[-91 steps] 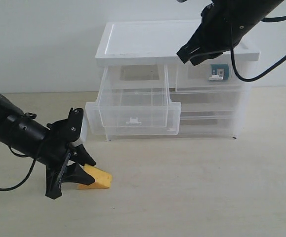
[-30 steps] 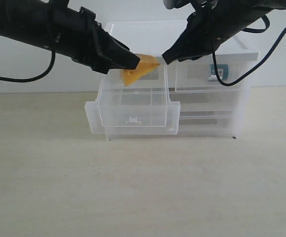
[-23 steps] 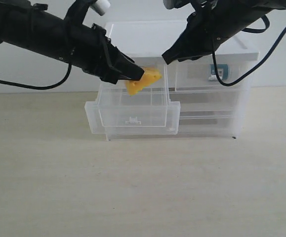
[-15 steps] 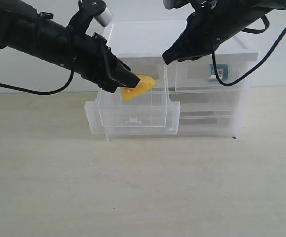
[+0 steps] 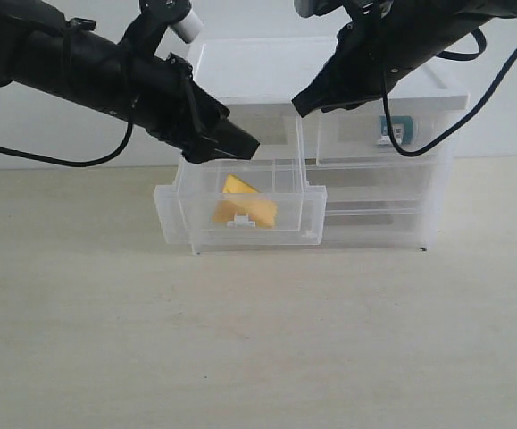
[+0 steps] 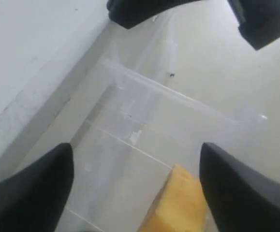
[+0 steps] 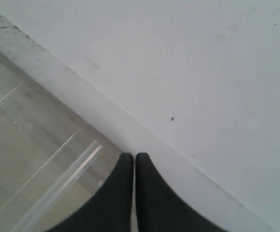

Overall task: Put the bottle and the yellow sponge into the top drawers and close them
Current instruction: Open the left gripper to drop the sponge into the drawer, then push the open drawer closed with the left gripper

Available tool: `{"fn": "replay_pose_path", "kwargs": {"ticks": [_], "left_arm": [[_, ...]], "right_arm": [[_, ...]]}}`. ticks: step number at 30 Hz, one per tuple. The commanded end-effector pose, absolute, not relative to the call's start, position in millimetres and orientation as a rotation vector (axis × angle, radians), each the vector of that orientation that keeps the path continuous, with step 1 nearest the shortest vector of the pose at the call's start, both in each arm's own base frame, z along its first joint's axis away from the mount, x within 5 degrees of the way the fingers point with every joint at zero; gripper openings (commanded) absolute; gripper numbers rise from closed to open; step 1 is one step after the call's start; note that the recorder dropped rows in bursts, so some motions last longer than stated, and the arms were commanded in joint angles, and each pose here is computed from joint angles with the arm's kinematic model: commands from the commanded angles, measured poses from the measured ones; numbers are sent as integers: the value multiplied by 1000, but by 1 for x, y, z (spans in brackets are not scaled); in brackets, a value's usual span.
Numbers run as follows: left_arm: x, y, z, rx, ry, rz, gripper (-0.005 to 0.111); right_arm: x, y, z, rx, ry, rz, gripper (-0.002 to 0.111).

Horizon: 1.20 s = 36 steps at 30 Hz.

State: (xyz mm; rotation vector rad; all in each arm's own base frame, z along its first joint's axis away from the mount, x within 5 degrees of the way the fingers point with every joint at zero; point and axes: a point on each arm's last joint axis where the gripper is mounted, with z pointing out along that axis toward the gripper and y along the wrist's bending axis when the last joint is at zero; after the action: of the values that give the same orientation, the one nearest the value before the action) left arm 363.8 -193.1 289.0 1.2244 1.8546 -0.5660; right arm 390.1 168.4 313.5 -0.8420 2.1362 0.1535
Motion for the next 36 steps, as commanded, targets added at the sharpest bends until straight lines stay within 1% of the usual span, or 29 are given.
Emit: {"fn": "replay_pose_path", "kwargs": {"ticks": [1, 3, 4, 6, 8, 10, 15, 18, 21, 22, 24, 25, 28, 32, 36], "left_arm": [[355, -195, 319, 1182, 1780, -603, 65], [342, -189, 331, 1284, 1758, -539, 46], [333, -179, 339, 1372, 1773, -430, 23], [322, -167, 348, 1395, 1843, -354, 4], [309, -162, 349, 1453, 1931, -385, 4], [298, -161, 341, 1527, 2023, -476, 4], [288, -162, 324, 1504, 2134, -521, 4], [278, -172, 315, 1525, 2162, -492, 4], [258, -198, 303, 1508, 2238, -533, 4], [257, -202, 298, 1482, 2257, -517, 4], [260, -210, 286, 1403, 2289, -441, 4], [266, -213, 277, 1365, 2300, -377, 4], [285, -217, 265, 1259, 2271, -275, 4], [300, -218, 254, 1233, 2226, -168, 4], [308, -222, 257, 1166, 2150, -164, 4]], "right_arm": [[398, 167, 306, -851, 2122, 116, 0], [398, 167, 306, -851, 2122, 116, 0], [398, 167, 306, -851, 2122, 116, 0], [398, 167, 306, -851, 2122, 116, 0], [398, 167, 306, -851, 2122, 116, 0], [398, 167, 306, -851, 2122, 116, 0], [397, 167, 306, -850, 2129, 122, 0], [397, 167, 306, -851, 2131, 123, 0], [397, 167, 306, -851, 2130, 123, 0], [397, 167, 306, -851, 2130, 123, 0], [397, 167, 306, -850, 2129, 122, 0], [397, 167, 306, -850, 2129, 122, 0], [397, 167, 306, -850, 2129, 122, 0], [397, 167, 306, -850, 2129, 122, 0], [397, 167, 306, -850, 2129, 122, 0]]}}
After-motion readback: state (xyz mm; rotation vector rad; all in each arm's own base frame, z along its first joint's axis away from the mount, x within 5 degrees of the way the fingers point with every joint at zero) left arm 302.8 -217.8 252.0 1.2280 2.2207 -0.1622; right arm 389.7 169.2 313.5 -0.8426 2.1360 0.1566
